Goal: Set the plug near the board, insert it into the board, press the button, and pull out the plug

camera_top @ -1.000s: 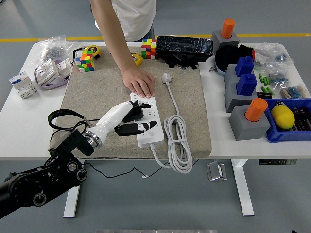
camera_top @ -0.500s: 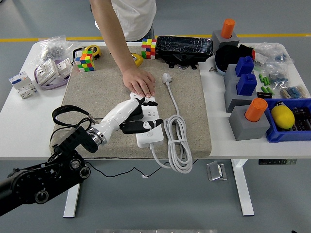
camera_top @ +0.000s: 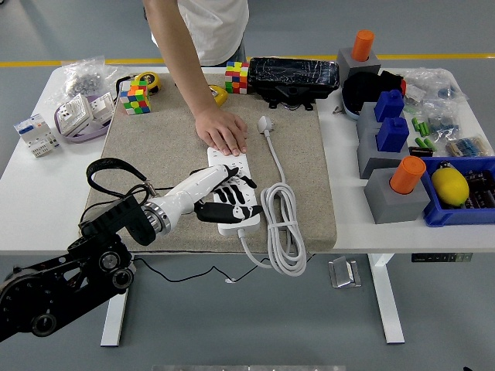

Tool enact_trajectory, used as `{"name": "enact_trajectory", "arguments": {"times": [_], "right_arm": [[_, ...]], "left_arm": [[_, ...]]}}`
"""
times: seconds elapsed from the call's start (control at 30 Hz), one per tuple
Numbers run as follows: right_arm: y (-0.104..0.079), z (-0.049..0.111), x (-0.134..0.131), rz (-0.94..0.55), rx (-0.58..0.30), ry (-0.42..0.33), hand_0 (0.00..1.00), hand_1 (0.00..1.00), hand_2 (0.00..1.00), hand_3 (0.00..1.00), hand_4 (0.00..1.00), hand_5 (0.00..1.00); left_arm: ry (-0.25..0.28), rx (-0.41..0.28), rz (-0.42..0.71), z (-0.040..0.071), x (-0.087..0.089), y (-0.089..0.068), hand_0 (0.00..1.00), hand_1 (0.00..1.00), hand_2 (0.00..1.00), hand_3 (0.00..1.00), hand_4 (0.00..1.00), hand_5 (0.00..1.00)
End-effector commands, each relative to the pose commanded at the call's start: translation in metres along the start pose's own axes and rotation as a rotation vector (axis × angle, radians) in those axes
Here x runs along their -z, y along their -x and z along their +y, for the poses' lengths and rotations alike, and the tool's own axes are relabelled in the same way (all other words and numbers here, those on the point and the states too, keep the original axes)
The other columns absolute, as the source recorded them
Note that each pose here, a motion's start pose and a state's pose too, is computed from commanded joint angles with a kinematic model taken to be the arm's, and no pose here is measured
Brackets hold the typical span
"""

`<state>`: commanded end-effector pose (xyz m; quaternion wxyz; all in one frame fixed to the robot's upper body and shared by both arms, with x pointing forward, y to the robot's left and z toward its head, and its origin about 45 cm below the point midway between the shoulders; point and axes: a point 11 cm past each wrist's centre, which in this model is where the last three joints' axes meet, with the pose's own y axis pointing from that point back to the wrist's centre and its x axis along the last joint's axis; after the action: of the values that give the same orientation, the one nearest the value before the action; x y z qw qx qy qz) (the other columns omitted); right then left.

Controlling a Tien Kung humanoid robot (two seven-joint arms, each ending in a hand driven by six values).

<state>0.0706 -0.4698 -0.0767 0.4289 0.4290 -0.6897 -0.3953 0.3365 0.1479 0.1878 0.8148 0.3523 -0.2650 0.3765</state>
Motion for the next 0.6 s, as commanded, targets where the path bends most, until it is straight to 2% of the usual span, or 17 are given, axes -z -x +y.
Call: {"name": "enact_trajectory", "arguments": {"times": [0.17,0.2,0.23,0.57,0.6], "right_arm": [[0.0,0.0,0.002,0.002,0.001,-0.004,0.607,0.664,0.635,0.567,0.984,0.588],[0.0,0.0,0.003,0.004,0.001,-0.005,0.607,0.663,0.635,0.566,0.984,0.589],[0.0,0.0,0.003,0.005,0.001,-0.006,0.607,0.663,0.635,0.566,0.984,0.589],[-0.001,0.0,0.003,0.014,0.0,-0.004,0.606,0.664,0.635,0.566,0.984,0.589],[-0.001,0.0,0.003,0.015,0.0,-0.004,0.606,0.664,0.634,0.567,0.984,0.589]], "left_arm": [[-0.075,0.08,-0.038,0.001,0.007,0.01,0.092,0.081,0.155,0.869,0.589,0.002],[-0.091,0.094,-0.042,0.001,0.009,0.011,0.077,0.075,0.147,0.927,0.702,0.002],[-0.106,0.107,-0.044,0.001,0.011,0.013,0.077,0.075,0.147,0.927,0.702,0.002],[-0.158,0.164,-0.035,0.002,0.022,0.022,0.072,0.073,0.145,0.936,0.721,0.002],[-0.163,0.168,-0.037,0.002,0.023,0.022,0.069,0.073,0.147,0.903,0.715,0.002]]}}
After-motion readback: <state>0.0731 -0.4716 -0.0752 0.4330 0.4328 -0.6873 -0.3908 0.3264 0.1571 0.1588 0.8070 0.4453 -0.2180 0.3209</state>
